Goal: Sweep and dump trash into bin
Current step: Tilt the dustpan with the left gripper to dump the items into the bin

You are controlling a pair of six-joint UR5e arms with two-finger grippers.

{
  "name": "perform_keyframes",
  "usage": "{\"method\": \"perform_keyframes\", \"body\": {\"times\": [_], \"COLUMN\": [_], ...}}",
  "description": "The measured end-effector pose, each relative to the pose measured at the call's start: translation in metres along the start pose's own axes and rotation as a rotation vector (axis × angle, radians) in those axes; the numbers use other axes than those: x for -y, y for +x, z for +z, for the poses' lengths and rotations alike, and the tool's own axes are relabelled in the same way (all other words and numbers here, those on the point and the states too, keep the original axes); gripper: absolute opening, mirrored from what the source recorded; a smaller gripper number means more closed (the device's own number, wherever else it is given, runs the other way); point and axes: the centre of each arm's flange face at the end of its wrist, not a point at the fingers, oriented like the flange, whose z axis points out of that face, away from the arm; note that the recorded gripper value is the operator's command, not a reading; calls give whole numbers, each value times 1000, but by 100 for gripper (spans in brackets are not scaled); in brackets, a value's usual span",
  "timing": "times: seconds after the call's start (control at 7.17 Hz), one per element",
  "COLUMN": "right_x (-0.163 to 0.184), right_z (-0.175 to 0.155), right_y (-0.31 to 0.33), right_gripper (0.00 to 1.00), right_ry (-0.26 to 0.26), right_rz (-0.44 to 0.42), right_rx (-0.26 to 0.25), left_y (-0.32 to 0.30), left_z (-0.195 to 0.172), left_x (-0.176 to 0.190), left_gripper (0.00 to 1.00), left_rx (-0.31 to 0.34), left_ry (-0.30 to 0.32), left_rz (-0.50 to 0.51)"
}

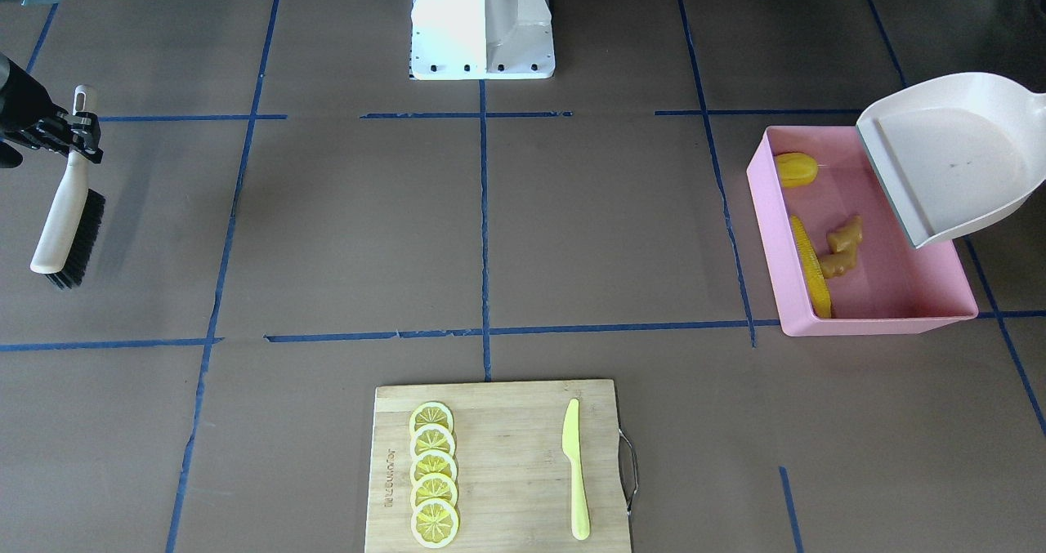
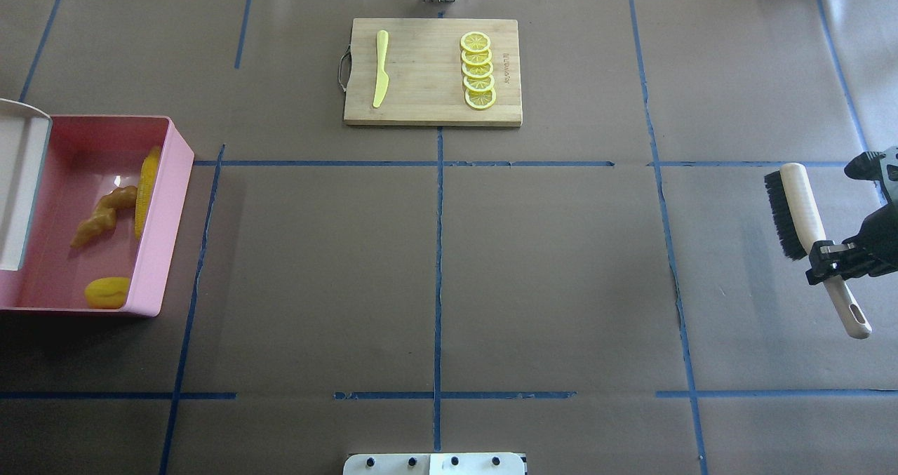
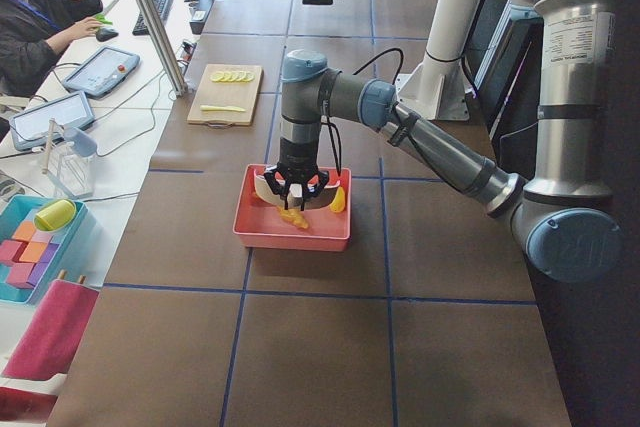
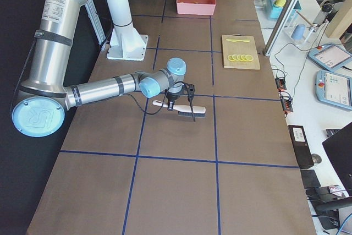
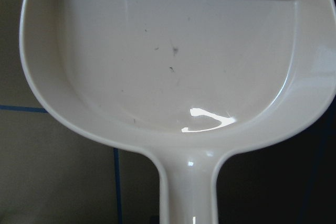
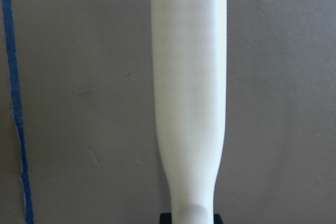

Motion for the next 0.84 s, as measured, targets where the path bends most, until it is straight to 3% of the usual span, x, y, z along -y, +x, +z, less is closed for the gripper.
{"method": "perform_keyframes", "body": {"times": [0.42,0.7,0.84], "right_x": [-12,-14,-15], "right_z": [31,41,44], "right_y": [-10,-9,-10], "right_gripper": [4,5,23], "right_ry": [-11,-27,-33], "right_rz": [-8,-10,-11], "right_rx": [-51,-63,-64], "left_y": [4,3,1], "left_z": [-3,-6,-10], "left_x": [20,25,29], "left_gripper": [0,0,0], "left_rx": [-66,-75,-75], "left_ry": [189,225,240], "left_rz": [-46,-60,-75]}}
